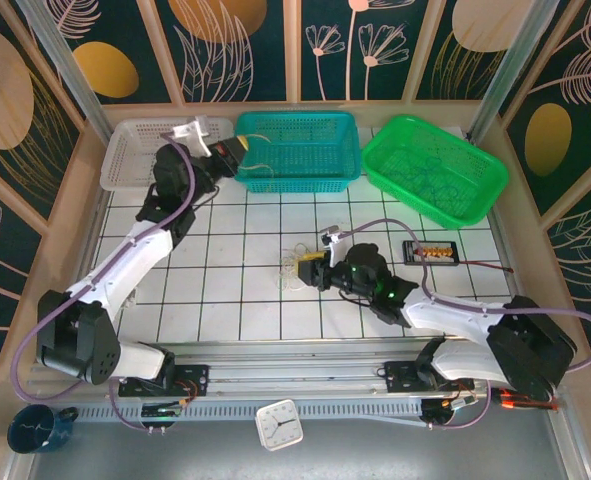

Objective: Untangle the cables

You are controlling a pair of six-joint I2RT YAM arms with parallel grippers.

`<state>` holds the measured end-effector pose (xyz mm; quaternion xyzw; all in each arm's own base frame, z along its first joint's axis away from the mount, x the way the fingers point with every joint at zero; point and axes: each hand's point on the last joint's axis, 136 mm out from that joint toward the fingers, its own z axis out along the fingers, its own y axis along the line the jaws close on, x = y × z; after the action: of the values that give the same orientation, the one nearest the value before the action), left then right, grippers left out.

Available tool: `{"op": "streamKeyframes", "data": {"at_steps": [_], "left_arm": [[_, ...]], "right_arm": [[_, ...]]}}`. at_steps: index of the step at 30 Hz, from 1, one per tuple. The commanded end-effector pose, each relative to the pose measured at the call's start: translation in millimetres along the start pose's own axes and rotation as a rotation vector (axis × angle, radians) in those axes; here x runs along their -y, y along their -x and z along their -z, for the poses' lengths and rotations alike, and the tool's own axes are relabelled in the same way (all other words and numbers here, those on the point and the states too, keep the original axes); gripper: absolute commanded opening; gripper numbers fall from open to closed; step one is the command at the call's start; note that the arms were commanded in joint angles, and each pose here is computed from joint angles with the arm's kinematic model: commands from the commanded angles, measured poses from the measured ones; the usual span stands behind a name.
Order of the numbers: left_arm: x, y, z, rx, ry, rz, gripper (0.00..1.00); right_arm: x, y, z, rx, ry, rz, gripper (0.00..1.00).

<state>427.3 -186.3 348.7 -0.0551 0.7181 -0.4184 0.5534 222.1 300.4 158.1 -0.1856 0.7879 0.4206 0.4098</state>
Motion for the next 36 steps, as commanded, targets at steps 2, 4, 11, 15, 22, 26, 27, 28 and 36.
{"op": "streamKeyframes", "data": {"at_steps": [2,4,11,15,22,26,27,28,36], "left_arm": [[-28.8,44.3,-3.0,0.096,0.144,-0.124,0.00],[-41.7,57.4,-7.0,0.117,0.203,-0.164,0.00],[-86.1,101.2,-25.2,0.187,0.362,-0.231,0.00],[-114.4,119.8,-35.6,0.204,0.442,-0.235,0.00],[-187.8,130.5,-55.3,0.176,0.575,-0.190,0.00],[-228.6,131.7,-62.0,0.141,0.650,-0.174,0.00],[-236.4,131.8,-62.5,0.135,0.663,-0.170,0.00],[-247.0,130.1,-63.0,0.122,0.681,-0.166,0.02],[-277.3,131.9,-57.5,0.084,0.724,-0.135,0.51]], "right_arm": [[8.9,2.3,9.4,0.026,-0.062,-0.004,0.38],[10.4,4.1,12.0,0.034,-0.074,-0.005,0.39],[22.6,8.0,21.3,0.062,-0.138,-0.025,0.47],[30.3,10.3,27.3,0.076,-0.173,-0.044,0.51],[47.1,12.9,37.4,0.084,-0.242,-0.088,0.55],[51.1,15.0,42.3,0.087,-0.264,-0.100,0.55],[51.8,15.8,43.6,0.090,-0.268,-0.101,0.55],[53.0,15.8,44.7,0.090,-0.273,-0.104,0.55],[58.1,9.7,44.8,0.079,-0.282,-0.129,0.55]]}}
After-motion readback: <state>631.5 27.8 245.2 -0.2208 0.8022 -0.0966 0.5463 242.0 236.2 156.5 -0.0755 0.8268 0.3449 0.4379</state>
